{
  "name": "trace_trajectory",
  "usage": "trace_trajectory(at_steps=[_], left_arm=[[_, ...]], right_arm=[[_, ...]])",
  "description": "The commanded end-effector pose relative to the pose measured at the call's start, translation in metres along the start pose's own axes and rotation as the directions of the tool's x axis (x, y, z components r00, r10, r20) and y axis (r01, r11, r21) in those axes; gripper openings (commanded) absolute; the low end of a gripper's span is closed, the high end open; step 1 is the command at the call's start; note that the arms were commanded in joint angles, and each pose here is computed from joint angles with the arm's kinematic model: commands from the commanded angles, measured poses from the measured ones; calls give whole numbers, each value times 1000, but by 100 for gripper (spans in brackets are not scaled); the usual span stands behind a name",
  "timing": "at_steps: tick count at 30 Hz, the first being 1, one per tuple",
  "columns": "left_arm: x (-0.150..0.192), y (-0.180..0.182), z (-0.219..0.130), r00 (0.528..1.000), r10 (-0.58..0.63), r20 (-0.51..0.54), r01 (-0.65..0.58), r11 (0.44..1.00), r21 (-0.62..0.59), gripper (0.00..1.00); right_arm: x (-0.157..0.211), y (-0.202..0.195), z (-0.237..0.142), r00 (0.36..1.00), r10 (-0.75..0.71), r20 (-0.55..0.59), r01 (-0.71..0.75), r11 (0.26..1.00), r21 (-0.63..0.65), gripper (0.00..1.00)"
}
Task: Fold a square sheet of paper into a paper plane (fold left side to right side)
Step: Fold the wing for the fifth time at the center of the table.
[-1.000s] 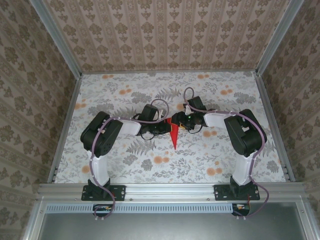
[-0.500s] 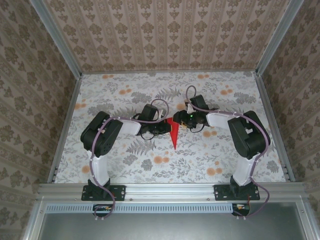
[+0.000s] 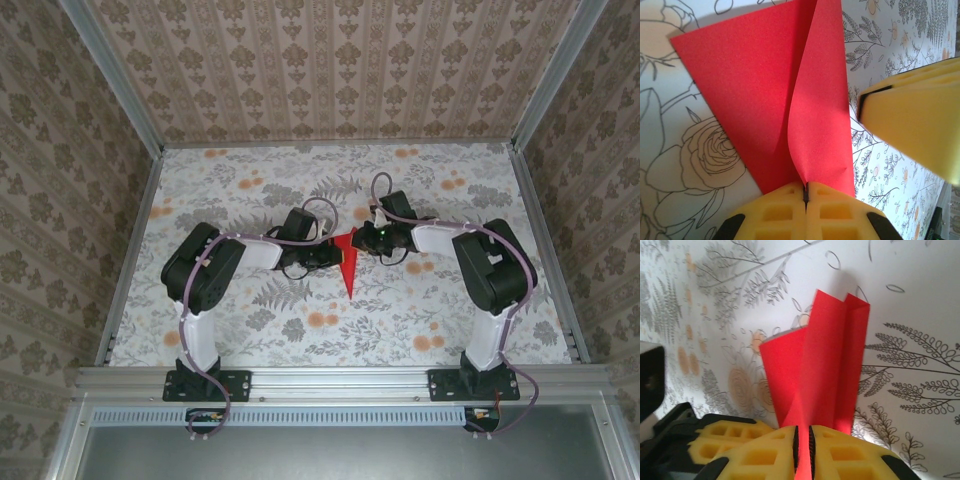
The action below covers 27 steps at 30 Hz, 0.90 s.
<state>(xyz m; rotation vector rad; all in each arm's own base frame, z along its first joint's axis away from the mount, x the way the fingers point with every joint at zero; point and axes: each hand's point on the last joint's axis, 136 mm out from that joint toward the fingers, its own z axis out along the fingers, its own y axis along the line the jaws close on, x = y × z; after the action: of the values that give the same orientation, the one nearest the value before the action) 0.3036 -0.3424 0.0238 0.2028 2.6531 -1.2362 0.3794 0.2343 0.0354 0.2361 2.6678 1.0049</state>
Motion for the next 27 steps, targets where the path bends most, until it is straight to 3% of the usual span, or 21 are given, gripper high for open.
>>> trace_trajectory(at_steps=[1,27], left_arm=[[9,34,4,999,-35,-22,32,992,-124,0],[10,37,-2,999,-42,-24,38,987,-153,0]], right_arm=[[-4,6,4,1000,-24,-9,24,1000,-4,17],[15,-43,12,996,11,-93,9,978,210,15]])
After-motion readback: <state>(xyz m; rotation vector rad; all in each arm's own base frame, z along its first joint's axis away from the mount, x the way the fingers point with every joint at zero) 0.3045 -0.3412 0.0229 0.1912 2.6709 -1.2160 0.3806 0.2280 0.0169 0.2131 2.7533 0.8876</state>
